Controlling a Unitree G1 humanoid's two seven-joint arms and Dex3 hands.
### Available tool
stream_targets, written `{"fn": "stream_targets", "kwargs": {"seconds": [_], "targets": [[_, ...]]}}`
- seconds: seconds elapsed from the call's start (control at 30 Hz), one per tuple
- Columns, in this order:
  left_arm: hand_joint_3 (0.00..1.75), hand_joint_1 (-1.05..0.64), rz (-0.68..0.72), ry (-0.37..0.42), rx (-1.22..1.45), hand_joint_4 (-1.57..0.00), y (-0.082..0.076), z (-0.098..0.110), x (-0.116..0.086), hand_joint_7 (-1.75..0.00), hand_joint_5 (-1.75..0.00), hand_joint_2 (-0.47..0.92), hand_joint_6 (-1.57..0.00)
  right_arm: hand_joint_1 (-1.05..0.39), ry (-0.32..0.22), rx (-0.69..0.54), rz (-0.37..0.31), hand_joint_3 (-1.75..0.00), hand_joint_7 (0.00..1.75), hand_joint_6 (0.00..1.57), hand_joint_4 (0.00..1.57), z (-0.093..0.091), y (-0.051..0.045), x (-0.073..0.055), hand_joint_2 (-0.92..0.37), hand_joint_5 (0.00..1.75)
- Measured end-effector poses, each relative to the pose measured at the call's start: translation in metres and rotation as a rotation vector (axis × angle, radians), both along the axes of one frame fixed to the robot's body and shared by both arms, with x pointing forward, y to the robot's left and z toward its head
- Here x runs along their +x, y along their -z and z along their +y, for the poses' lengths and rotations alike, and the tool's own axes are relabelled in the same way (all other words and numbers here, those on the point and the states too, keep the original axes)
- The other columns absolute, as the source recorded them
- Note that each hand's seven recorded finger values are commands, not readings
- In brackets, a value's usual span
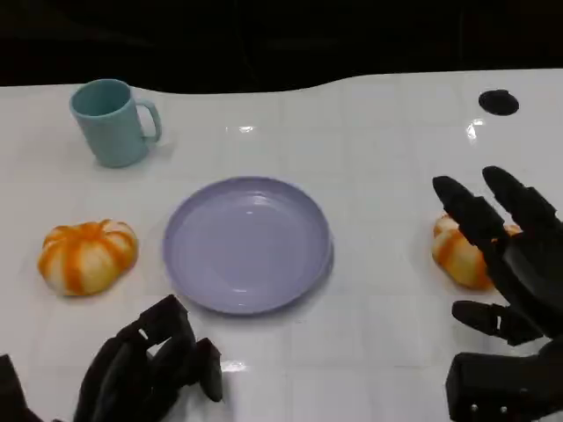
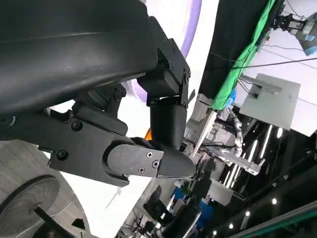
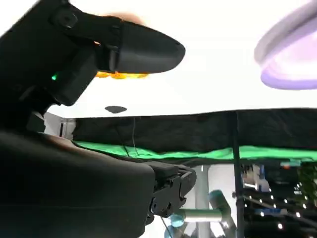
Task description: Grasp the bread from the table and place it into the plate.
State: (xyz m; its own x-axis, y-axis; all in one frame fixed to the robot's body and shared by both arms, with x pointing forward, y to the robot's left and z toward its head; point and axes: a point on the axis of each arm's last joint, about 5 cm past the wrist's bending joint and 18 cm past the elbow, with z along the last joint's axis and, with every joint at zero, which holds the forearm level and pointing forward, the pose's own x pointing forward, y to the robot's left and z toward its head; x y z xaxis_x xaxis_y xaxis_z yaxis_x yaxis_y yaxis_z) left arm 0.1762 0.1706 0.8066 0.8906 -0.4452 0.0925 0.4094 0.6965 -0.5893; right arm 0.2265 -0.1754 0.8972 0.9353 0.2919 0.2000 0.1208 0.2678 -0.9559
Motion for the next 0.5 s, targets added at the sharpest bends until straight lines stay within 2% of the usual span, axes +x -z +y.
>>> {"fn": "stream_targets", "kwargs": {"seconds": [0.13, 0.3, 0.5], "targets": [[0.20, -0.67, 0.000, 0.000, -0.001, -0.83, 0.000, 0.000, 0.000, -1.72, -1.75, 0.92, -0.65, -0.76, 0.024, -0.034, 0.035, -1.55, 0.02, 0.00, 0.00, 0.002, 0.0045, 0.008, -0.07, 0.00], [0.21, -0.67, -0.005, -0.003, 0.004, -0.83, 0.000, -0.001, 0.000, -1.73, -1.75, 0.92, -0.64, -0.76, 0.039, -0.060, 0.045, -1.73, 0.03, 0.00, 0.00, 0.003, 0.0143, 0.020, 0.02, 0.00], [0.20, -0.67, -0.006, -0.004, 0.003, -0.83, 0.000, -0.001, 0.000, -1.73, -1.75, 0.92, -0.64, -0.79, 0.053, -0.083, 0.080, -1.75, 0.04, 0.00, 0.00, 0.003, 0.0237, 0.030, 0.05, 0.00]]}}
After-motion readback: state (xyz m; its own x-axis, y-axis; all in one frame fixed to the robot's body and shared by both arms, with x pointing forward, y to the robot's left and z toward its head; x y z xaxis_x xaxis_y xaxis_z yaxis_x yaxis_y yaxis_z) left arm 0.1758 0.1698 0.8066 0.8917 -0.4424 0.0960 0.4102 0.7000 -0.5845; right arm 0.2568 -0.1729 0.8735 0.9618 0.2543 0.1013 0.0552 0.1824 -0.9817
